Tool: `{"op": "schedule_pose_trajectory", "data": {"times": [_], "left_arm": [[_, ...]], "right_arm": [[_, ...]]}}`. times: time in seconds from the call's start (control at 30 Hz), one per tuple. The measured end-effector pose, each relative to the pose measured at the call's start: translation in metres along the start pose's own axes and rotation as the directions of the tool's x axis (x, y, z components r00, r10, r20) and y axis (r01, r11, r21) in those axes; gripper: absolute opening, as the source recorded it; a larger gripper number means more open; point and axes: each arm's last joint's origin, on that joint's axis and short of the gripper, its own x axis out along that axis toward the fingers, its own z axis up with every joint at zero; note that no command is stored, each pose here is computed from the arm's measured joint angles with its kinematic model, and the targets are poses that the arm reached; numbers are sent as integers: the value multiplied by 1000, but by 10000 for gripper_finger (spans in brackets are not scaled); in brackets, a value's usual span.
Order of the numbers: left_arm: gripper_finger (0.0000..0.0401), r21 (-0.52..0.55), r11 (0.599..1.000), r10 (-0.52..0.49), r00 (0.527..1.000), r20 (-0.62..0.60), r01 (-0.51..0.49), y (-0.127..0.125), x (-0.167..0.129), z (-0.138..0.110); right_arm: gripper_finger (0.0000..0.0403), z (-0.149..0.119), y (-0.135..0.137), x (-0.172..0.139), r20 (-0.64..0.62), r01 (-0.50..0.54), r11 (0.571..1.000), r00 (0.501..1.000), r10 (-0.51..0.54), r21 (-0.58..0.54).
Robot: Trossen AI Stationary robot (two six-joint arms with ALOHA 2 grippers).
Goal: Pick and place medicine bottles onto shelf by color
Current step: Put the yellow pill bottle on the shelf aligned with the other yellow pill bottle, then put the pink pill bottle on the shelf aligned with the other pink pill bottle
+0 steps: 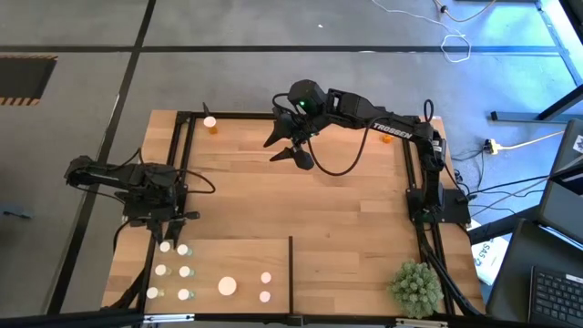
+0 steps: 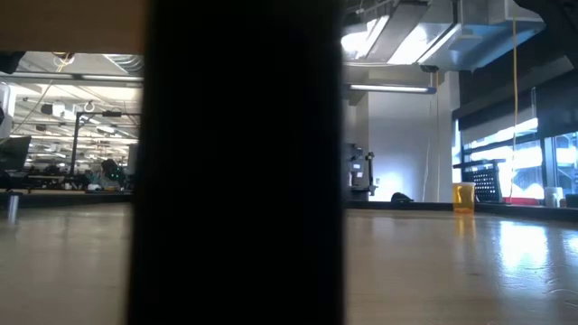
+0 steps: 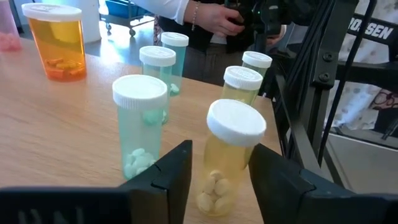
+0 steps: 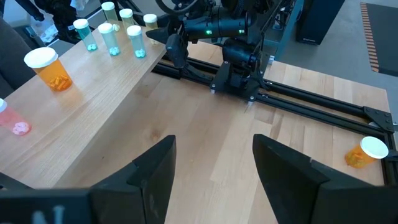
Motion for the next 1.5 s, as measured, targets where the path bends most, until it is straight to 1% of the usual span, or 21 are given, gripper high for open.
{"op": "schedule_pose_trajectory", "data": {"times": [0.17, 0.27, 0.47, 0.6, 0.8, 0.93, 1.0, 1.07, 1.13, 1.17, 1.23, 1.3, 1.4, 1.47, 1.5], "left_arm": [[154, -12, 1000, -10, 1000, 4, 10, -1, 0, 1], [153, 7, 1000, -10, 1000, 14, 10, -3, -1, 8], [153, -21, 999, -34, 999, 23, 34, -4, -2, 12], [151, 26, 999, -46, 998, 49, 45, -5, -2, 17], [152, 41, 998, -48, 996, 81, 45, -5, -3, 24], [150, 93, 995, -52, 991, 124, 41, -6, -4, 34], [151, 135, 991, -39, 985, 166, 16, -7, -5, 41], [151, 132, 991, 6, 975, 220, -36, -8, -7, 49], [151, 89, 988, 92, 951, 295, -123, -8, -9, 55], [150, 59, 982, 152, 929, 338, -182, -8, -10, 58], [150, -20, 956, 276, 870, 410, -294, -5, -12, 62], [149, -88, 935, 346, 828, 441, -344, -3, -13, 63], [149, -163, 907, 418, 785, 457, -388, -1, -14, 63], [149, -215, 876, 481, 736, 477, -433, 1, -16, 64], [149, -236, 852, 520, 701, 488, -468, 2, -17, 64]], "right_arm": [[217, 0, 0, 0, 0, 0, 1000, 1000, 0, 0], [217, 0, 0, 0, 0, 0, 1000, 1000, 0, 0], [217, 0, 0, 0, 0, 0, 1000, 1000, 0, 0], [217, 0, 0, 0, 0, 0, 1000, 1000, 0, 0], [217, 0, 0, 0, 0, 0, 1000, 1000, 0, 0], [217, 0, 0, 0, 0, 0, 1000, 1000, 0, 0], [217, 0, 0, 0, 0, 0, 1000, 1000, 0, 0], [217, 0, 0, 0, 0, 0, 1000, 1000, 0, -1], [217, 0, 0, 0, 0, -1, 1000, 1000, 1, 0], [217, 0, 0, 0, 0, 0, 1000, 1000, 0, 0], [217, 0, 0, 0, 0, 0, 1000, 1000, 0, 0], [217, 0, 0, 0, 0, 0, 1000, 1000, 0, 0], [217, 0, 0, 0, 0, 0, 1000, 1000, 0, 0], [217, 0, 0, 0, 0, 0, 1000, 1000, 0, 0], [217, 0, 0, 0, 0, -1, 1000, 1000, 1, 0]]}}
